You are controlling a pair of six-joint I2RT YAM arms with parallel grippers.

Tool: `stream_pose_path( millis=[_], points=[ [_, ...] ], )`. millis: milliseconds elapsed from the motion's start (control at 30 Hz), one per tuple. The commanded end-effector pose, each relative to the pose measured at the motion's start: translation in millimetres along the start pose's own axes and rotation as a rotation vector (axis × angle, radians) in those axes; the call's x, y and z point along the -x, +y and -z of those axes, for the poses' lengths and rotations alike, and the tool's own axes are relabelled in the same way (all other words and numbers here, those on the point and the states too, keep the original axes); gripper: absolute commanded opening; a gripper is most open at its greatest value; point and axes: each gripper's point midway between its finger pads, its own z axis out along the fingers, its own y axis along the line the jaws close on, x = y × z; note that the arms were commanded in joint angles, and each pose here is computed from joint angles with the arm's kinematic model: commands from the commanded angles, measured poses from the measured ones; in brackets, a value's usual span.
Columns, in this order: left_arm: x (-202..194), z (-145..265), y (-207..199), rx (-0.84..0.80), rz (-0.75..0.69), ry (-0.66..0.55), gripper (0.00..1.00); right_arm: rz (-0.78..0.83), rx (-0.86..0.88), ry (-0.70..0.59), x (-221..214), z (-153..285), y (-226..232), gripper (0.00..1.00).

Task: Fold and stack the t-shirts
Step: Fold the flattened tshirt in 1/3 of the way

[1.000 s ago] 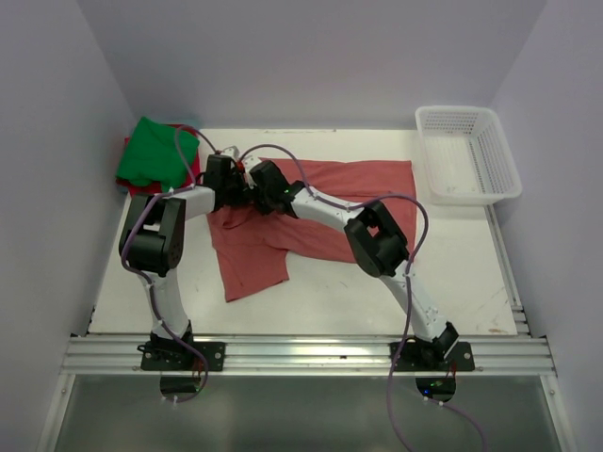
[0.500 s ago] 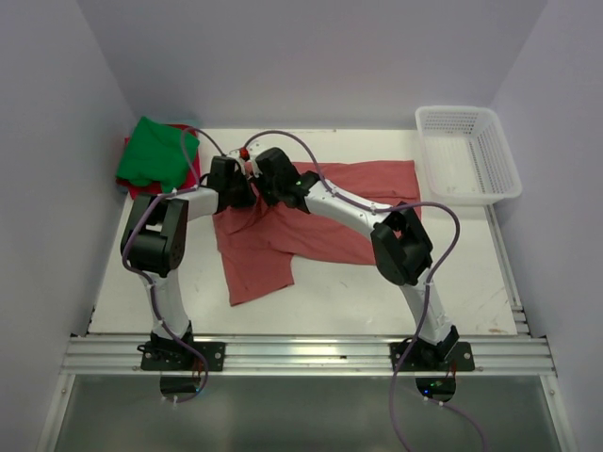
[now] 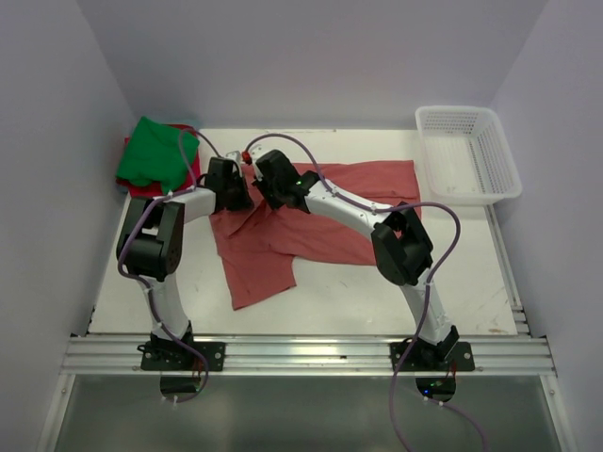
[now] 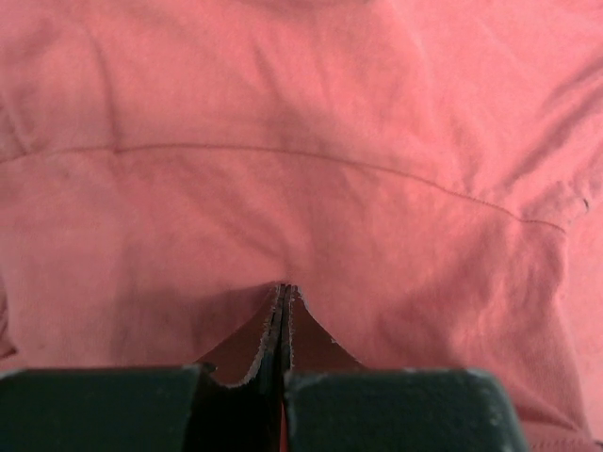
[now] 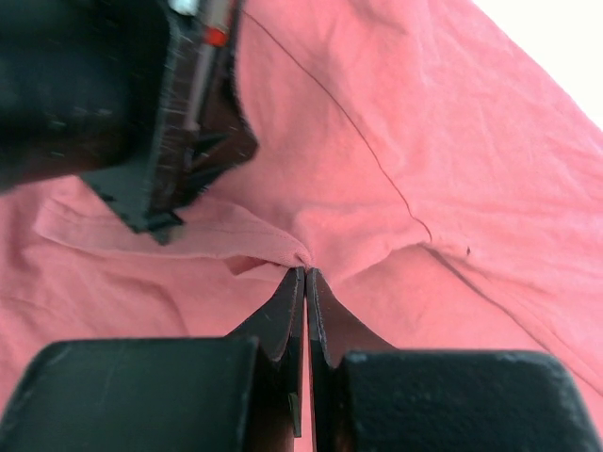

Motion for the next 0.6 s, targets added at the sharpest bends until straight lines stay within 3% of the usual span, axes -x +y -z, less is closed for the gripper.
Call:
stream_pose_path(
  millis=[0,433,567],
  points=[
    [6.8,14.2,6.9,0.036,-0.023,-0.019,0.0,-0.002,-0.046,-0.049,27.2,31.8,-11.3,0.01],
    [-1.1,7.3,15.3,0.064,-0.03,0.005,0.0,-0.059,-0.099,0.187,-32.7,52.0,-16.4,0.03],
    [-1.1,6.2,17.2,0.073,-0.034,0.008,0.0,-0.061,-0.076,0.207,-47.2,51.4,-8.1,0.17]
  ],
)
